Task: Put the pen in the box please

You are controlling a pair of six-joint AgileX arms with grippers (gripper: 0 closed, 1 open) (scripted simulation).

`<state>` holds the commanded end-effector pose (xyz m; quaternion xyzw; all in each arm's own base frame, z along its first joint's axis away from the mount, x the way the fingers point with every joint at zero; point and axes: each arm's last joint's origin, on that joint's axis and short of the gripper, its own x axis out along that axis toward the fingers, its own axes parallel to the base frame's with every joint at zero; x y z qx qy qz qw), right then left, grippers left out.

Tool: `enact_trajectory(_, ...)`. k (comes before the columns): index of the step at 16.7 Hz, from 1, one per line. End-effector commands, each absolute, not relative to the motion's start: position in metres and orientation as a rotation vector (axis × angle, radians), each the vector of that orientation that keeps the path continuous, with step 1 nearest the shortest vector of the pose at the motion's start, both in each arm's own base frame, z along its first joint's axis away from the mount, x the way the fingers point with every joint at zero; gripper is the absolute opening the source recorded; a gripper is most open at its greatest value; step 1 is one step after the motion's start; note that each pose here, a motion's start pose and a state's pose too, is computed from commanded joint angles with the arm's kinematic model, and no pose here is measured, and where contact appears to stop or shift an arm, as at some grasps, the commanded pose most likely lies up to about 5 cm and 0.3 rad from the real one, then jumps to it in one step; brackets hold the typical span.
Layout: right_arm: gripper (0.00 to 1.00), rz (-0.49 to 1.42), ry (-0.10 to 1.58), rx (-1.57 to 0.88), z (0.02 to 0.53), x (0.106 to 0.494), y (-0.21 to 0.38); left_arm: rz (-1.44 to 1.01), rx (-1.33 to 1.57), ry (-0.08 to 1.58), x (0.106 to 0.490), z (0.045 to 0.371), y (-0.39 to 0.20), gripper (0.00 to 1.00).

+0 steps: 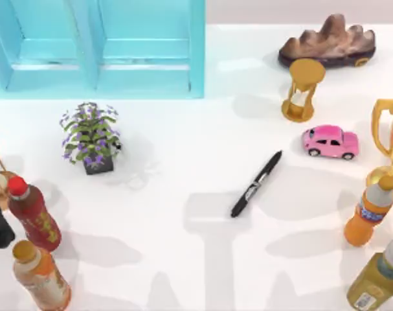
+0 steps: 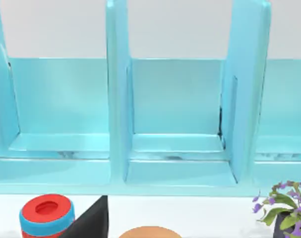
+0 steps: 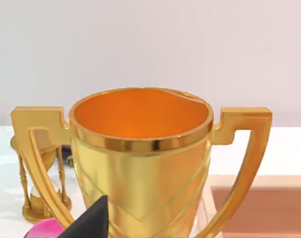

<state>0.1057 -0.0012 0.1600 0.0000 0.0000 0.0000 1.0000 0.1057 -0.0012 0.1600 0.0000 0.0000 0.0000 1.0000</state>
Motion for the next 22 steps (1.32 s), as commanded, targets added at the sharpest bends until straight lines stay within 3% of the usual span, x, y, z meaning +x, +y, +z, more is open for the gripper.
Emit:
enact_trajectory(6,1.0,0.064,0.07,0.093,0.18,0.107,0.006,0.0,0.0,0.0,0.106,0.16,-0.001,1.0)
enact_trajectory(11,1.0,0.183,0.333,0.329,0.245,0.128,0.031,0.0,0.0,0.0,0.106,0.16,-0.001,1.0)
enact_trajectory(16,1.0,0.159,0.767,0.512,0.293,0.201,0.089,0.0,0.0,0.0,0.106,0.16,-0.001,1.0)
enact_trajectory(22,1.0,-0.121,1.244,0.565,0.254,0.307,0.179,0.0,0.0,0.0,0.106,0.16,-0.001,1.0)
